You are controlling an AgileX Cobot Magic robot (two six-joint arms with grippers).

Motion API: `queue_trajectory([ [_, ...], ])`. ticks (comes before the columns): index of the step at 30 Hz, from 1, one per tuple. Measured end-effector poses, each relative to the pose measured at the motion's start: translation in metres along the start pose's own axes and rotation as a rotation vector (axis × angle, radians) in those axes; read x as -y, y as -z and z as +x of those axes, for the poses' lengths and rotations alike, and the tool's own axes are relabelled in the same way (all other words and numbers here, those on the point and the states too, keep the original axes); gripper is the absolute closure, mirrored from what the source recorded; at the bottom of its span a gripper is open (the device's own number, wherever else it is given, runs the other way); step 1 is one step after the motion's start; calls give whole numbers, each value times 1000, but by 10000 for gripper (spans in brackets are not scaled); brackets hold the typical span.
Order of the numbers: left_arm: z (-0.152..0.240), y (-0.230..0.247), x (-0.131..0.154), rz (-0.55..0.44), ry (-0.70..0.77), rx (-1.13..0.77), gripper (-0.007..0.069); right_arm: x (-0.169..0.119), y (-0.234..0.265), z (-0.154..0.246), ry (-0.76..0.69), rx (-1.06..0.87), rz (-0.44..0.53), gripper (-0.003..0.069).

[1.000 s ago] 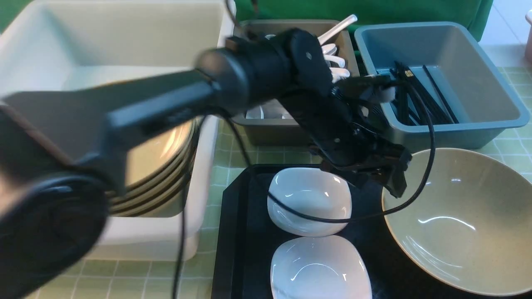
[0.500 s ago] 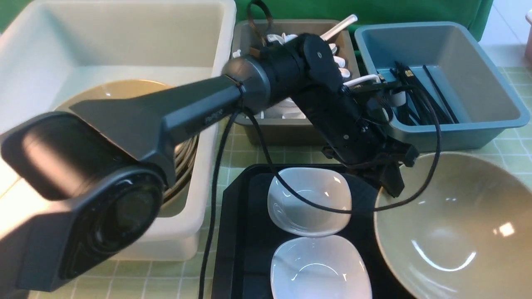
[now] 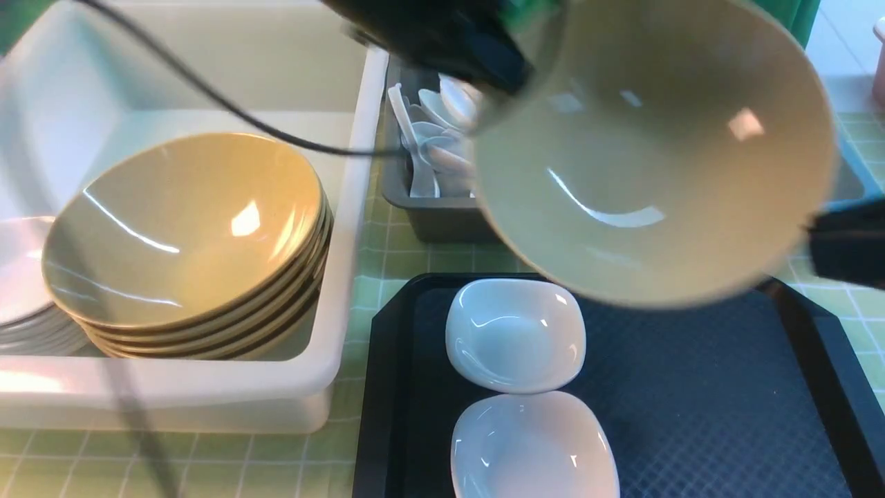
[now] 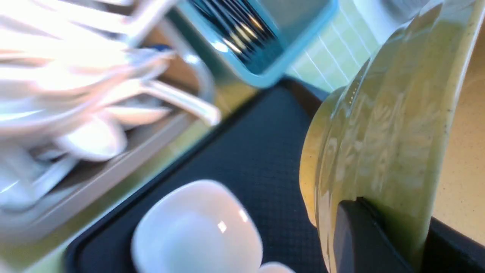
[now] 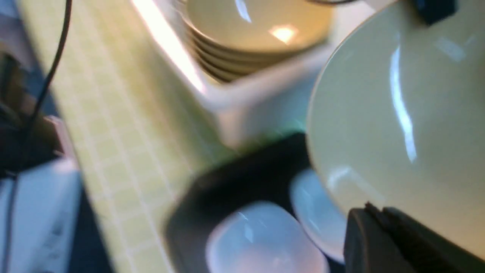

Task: On green table put chopsticks spoon bowls plates into blue grey white boxes.
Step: 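Place the tan bowl onto the bowl stack in the left bin with the left gripper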

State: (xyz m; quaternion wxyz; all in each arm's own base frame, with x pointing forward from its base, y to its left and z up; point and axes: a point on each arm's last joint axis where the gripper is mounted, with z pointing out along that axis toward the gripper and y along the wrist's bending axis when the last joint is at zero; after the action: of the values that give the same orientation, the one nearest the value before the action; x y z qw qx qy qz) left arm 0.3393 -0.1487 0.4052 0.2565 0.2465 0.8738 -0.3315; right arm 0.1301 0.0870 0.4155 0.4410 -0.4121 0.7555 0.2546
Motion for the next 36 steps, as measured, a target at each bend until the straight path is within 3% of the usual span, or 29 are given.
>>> queue_trajectory([
  [2, 10, 20, -8, -29, 47, 22, 608, 4, -7, -4, 1, 4, -35, 612],
  [10, 127, 129, -90, -269, 544, 221, 608, -3, -50, -25, 96, 0, -205, 601],
  [15, 172, 161, -118, -309, 760, 411, 608, -15, -83, -26, 116, -33, -297, 598],
  [23, 185, 147, -138, -363, 847, 341, 608, -14, -92, -26, 114, -41, -298, 590],
  [30, 192, 140, -144, -485, 910, 244, 608, -14, -91, -26, 115, -37, -295, 580],
  [36, 191, 139, -144, -490, 975, 257, 603, -14, -91, -26, 114, -35, -292, 573],
])
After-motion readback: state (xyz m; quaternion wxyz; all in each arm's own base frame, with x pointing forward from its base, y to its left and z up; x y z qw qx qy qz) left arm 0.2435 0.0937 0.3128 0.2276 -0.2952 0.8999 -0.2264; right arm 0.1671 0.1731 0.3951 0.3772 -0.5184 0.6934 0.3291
